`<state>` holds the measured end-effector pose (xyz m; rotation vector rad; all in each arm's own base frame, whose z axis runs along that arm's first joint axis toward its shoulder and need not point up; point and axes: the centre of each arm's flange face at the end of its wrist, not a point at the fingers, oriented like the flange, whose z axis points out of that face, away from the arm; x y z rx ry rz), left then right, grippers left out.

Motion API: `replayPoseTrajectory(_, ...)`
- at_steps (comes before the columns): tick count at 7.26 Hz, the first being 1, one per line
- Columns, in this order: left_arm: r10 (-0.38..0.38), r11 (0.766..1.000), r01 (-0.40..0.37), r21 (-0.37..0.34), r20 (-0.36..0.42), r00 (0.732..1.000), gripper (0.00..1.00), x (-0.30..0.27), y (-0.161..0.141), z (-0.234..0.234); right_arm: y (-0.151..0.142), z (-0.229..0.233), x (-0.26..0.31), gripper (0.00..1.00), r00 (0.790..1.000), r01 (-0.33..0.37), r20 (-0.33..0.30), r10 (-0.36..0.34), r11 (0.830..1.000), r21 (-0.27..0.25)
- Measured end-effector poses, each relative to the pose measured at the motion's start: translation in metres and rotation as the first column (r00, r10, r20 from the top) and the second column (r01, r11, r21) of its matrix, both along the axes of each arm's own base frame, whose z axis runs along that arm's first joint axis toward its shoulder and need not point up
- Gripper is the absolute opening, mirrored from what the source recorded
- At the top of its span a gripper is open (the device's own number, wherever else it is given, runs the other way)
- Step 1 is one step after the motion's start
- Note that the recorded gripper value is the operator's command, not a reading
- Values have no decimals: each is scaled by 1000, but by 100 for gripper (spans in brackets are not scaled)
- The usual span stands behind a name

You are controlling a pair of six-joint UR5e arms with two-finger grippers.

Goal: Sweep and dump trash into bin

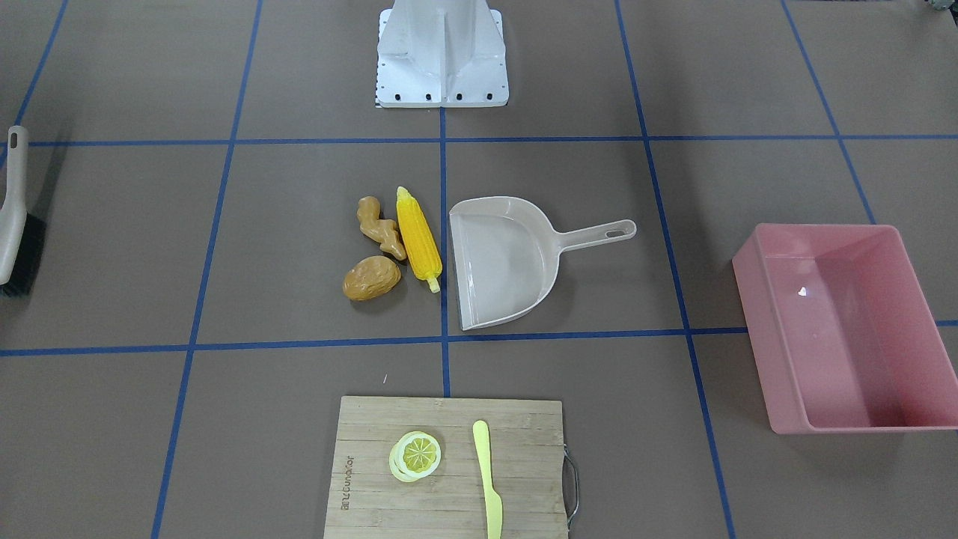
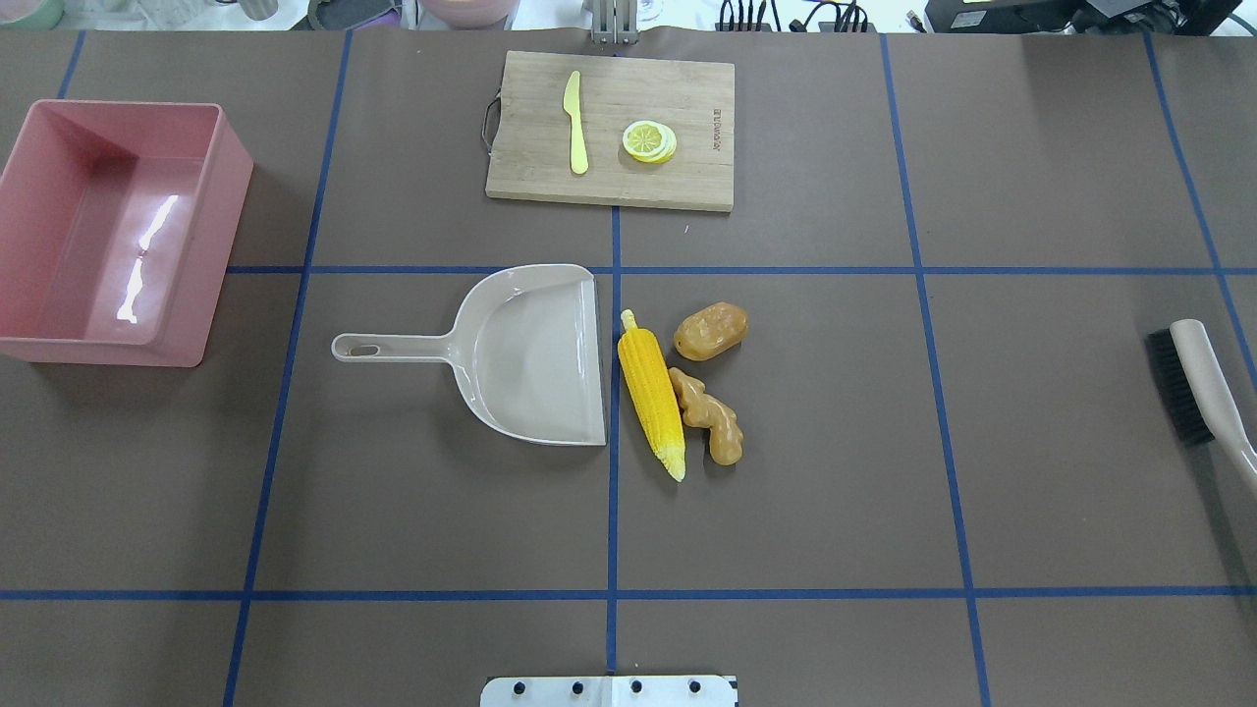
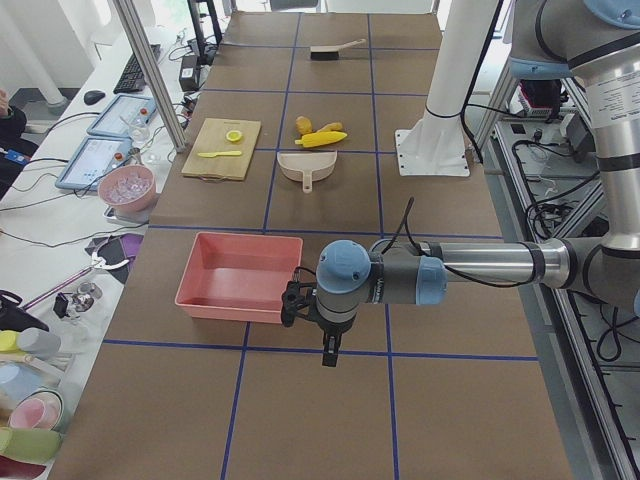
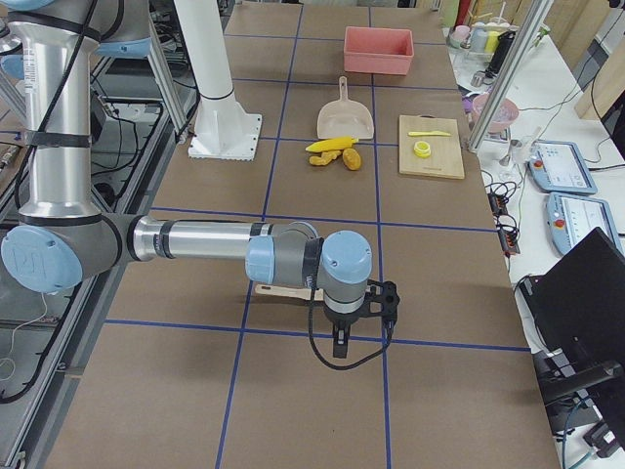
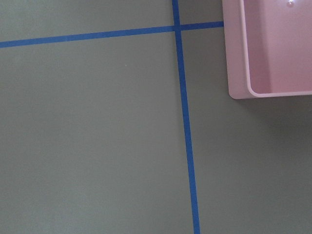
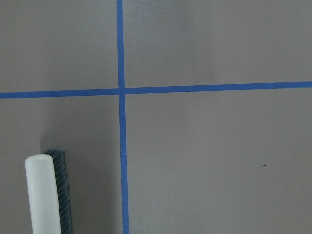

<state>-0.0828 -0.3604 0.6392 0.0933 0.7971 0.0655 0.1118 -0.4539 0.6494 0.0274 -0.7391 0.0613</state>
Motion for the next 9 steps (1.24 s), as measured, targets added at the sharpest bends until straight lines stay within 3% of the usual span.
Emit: replayPoseTrajectory(9,0,1000,0,2,0,1000,99,0,-2,0,-4,-5,0,100,1000,-1,-2,1,1000,10)
